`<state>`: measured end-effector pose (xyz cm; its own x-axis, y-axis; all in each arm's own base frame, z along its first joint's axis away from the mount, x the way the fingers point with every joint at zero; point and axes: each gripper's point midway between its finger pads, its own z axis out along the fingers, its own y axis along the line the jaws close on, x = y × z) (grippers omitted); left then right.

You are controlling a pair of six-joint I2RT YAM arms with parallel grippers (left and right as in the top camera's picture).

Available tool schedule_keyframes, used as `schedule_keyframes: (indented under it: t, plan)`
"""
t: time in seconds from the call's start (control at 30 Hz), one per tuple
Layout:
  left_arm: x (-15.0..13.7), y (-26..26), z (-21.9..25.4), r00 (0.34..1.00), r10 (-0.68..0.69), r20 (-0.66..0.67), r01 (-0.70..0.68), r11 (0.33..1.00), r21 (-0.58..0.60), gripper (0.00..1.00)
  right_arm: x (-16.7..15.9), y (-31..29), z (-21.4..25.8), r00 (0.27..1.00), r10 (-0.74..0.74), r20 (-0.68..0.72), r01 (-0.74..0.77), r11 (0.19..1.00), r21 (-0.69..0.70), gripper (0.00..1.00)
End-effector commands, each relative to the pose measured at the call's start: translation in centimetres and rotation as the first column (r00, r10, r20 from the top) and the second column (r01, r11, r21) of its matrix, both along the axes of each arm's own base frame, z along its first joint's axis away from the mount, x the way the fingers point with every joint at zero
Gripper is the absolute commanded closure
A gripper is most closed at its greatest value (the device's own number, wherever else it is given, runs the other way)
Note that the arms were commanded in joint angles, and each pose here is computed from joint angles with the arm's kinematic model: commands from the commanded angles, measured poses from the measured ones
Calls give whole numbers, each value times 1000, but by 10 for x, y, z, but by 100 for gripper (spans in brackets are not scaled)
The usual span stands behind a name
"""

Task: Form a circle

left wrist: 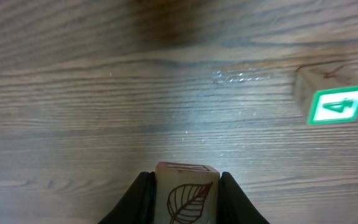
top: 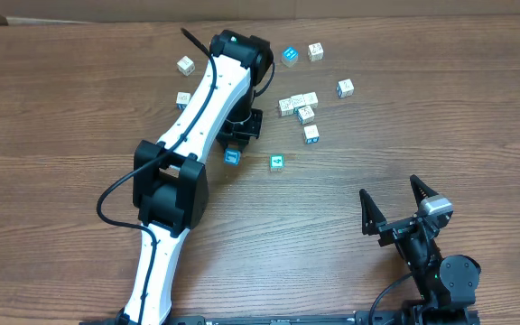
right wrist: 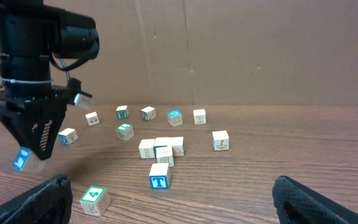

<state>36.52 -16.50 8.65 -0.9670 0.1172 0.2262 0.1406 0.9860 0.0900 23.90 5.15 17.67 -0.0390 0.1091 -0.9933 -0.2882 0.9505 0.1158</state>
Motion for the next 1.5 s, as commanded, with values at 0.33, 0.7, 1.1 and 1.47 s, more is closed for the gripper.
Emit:
schedule_keyframes:
  t: [0.33,0.7,1.1,1.47]
  plan:
    - [-23,5,-4,998,-17,-66,18,1000,18,90,1,-2,-2,1000,-10,5,10,1000,-4,0]
    - [-24,1,-4,998,-24,-65,25,1000,19,90,1,-2,-2,1000,-10,5,10,1000,-4,0]
    - [-19,-2,-6,999,-3,-41,3,1000,14,91,1,-2,-2,1000,-10,5,10,1000,-4,0]
    - [-16,-4,-9,1000,8,-24,-7,1000,9,90,1,-2,-2,1000,-10,5,10,1000,-4,0]
